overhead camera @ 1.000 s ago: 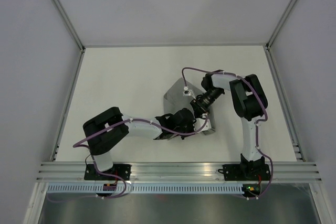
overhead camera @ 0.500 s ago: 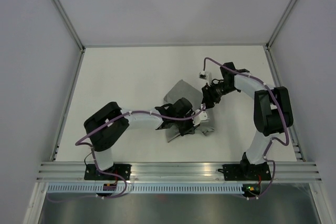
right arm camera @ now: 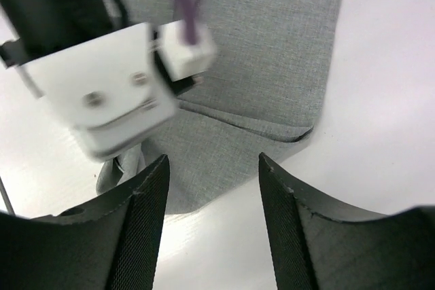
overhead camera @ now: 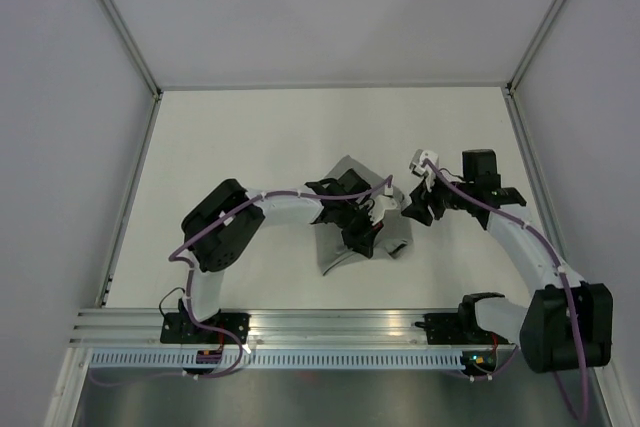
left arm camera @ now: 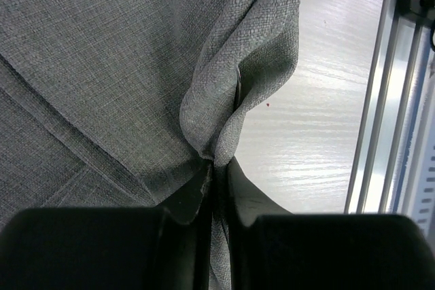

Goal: Fold the napkin, place the utensils inside, and roll it up
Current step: Roll the napkin with the utensil

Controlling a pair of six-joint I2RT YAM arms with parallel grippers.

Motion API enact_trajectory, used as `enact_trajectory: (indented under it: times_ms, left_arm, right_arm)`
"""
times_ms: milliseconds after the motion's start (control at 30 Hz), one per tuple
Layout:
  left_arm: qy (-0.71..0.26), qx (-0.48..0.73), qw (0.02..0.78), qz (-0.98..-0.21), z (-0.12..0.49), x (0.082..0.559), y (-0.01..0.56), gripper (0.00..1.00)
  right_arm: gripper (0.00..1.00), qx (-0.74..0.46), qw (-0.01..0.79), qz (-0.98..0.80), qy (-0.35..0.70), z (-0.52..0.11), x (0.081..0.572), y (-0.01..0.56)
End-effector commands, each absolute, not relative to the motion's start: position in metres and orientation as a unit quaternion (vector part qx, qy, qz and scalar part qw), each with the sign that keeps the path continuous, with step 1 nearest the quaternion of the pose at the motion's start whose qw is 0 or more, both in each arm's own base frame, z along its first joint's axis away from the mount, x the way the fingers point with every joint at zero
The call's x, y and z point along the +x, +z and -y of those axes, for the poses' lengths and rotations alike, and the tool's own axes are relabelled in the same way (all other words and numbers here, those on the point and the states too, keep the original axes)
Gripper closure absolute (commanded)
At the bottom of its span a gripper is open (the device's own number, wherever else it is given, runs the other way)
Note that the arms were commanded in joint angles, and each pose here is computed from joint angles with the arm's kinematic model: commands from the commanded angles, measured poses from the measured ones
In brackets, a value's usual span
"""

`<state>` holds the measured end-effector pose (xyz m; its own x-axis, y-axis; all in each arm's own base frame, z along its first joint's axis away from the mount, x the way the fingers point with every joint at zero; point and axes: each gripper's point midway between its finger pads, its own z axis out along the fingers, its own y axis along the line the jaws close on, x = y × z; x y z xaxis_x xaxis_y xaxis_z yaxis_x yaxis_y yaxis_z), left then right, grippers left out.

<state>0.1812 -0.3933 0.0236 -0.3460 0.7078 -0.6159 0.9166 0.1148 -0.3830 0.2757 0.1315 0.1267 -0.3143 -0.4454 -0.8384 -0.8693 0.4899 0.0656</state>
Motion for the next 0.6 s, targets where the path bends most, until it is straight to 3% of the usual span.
enact_trajectory:
  times_ms: [0, 267, 567]
  left_arm:
    - [-0.381, 0.528, 0.059, -0.757, 0.383, 0.162, 0.01, 0.98]
    - [-0.39, 0.507, 0.031, -0.768, 0.384, 0.17, 0.005, 0.98]
    - [-0.395, 0.491, 0.001, -0.776, 0.382, 0.173, -0.002, 0.98]
  right_arm:
    - [0.39, -0.505, 0.446, -0.695, 0.25, -0.138, 0.258, 0.14]
    - [0.35, -0.603, 0.392, -0.645, 0.259, -0.147, 0.197, 0.123]
    - [0.3, -0.666, 0.368, -0.618, 0.197, -0.167, 0.176, 0.083]
